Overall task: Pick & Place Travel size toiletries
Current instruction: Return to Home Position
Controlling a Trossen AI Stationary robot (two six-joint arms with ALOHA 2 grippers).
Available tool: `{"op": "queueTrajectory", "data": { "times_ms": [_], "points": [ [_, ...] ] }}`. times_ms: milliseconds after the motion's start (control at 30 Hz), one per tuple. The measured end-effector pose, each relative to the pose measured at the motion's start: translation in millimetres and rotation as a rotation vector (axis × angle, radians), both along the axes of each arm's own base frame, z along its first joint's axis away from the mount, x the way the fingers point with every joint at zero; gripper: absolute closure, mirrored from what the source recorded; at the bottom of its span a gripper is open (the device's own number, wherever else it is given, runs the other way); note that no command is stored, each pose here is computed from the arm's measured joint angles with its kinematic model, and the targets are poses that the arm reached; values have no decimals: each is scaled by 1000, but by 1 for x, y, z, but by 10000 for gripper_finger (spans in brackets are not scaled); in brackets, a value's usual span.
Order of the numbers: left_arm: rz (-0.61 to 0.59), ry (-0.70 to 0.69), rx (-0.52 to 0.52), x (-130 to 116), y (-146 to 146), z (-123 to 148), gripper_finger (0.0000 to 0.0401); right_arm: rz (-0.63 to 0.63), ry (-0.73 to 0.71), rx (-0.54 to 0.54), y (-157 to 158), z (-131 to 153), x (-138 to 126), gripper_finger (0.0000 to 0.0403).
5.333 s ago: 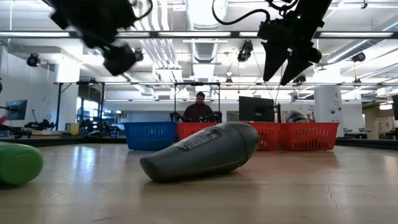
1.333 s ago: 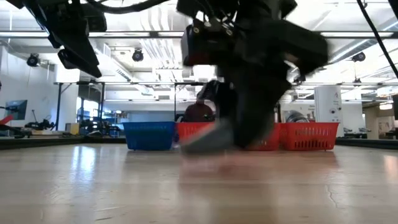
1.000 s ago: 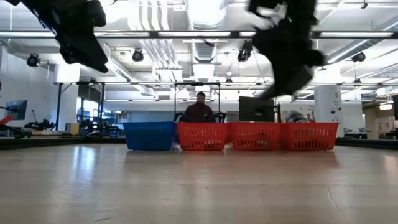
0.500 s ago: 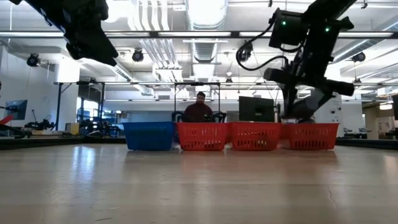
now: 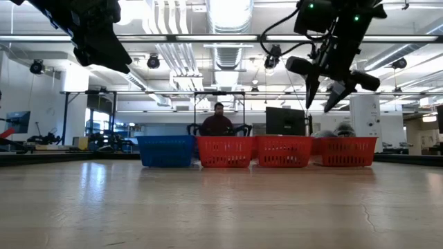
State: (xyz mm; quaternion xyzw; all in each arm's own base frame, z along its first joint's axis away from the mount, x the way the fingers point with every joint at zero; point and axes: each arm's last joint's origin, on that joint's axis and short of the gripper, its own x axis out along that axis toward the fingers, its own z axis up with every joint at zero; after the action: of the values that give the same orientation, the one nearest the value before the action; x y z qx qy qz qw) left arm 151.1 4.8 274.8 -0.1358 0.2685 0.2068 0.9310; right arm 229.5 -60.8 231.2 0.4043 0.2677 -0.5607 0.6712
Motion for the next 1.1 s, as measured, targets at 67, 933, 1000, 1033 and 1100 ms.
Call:
{"op": "queueTrajectory", "data": {
  "times_ms": [67,933,1000,1033,1100],
  "points": [
    [0,0,0,0,0,0,188,-3,23,-4,-2,5,-1,213],
    [-59,-529,189,7,52,-24,217,730,-606,-293,-27,49,36,265],
    [129,-543,425,3,66,-15,223,683,-542,-394,-37,51,33,275],
    [239,-507,483,1,74,-13,225,653,-484,-433,-43,53,31,278],
    [373,-451,520,-5,88,-3,226,611,-366,-497,-52,60,27,284]
  ]
}}
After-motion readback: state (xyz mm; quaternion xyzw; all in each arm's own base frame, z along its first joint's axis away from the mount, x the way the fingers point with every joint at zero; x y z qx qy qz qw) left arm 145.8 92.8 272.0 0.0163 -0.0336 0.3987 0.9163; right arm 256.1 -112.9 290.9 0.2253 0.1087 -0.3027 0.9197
